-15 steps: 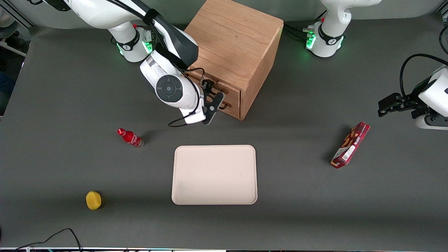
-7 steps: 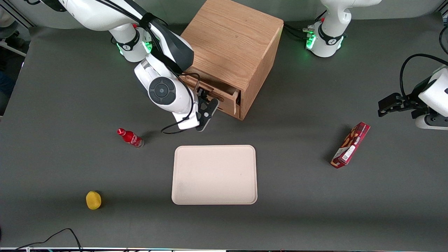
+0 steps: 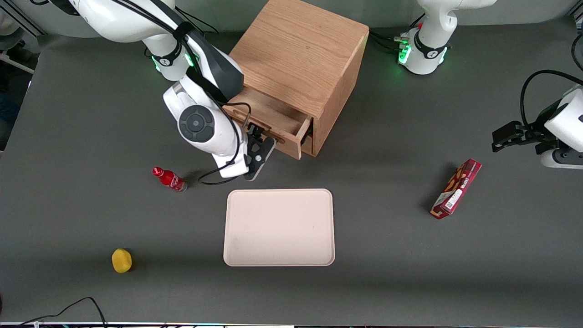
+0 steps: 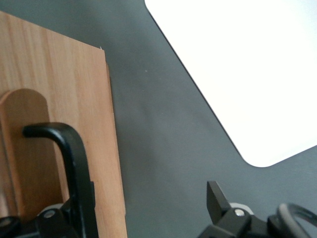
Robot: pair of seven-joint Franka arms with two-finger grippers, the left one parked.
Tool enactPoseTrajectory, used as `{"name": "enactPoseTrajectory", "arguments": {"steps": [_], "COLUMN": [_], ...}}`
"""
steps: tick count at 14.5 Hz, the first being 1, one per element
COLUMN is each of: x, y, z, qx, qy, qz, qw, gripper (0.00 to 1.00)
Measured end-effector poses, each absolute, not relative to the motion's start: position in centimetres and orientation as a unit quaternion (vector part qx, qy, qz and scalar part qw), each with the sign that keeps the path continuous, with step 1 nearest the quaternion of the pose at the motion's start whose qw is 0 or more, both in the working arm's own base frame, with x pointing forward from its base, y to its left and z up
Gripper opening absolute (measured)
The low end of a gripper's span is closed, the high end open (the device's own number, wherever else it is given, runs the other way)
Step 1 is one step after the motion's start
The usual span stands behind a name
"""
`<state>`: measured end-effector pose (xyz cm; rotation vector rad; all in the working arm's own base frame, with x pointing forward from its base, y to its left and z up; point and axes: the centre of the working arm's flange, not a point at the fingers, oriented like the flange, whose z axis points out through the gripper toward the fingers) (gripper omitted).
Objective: Open upper drawer
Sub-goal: 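Pull the upper drawer outward by its handle with the right gripper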
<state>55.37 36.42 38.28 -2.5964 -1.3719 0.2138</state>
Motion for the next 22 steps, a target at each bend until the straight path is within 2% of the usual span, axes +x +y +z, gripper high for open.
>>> {"name": "enactPoseTrajectory", "arguments": {"steps": [7,22], "x": [57.4,62.8], "y": [35.4,31.5], "z": [38.2,37.8], "qx": [-0.878,-0.883], "qy": [-0.468,-0.461], "qz": [0.06,0.035], "qw": [0.081,0.075], "gripper": [1.0,1.0]}}
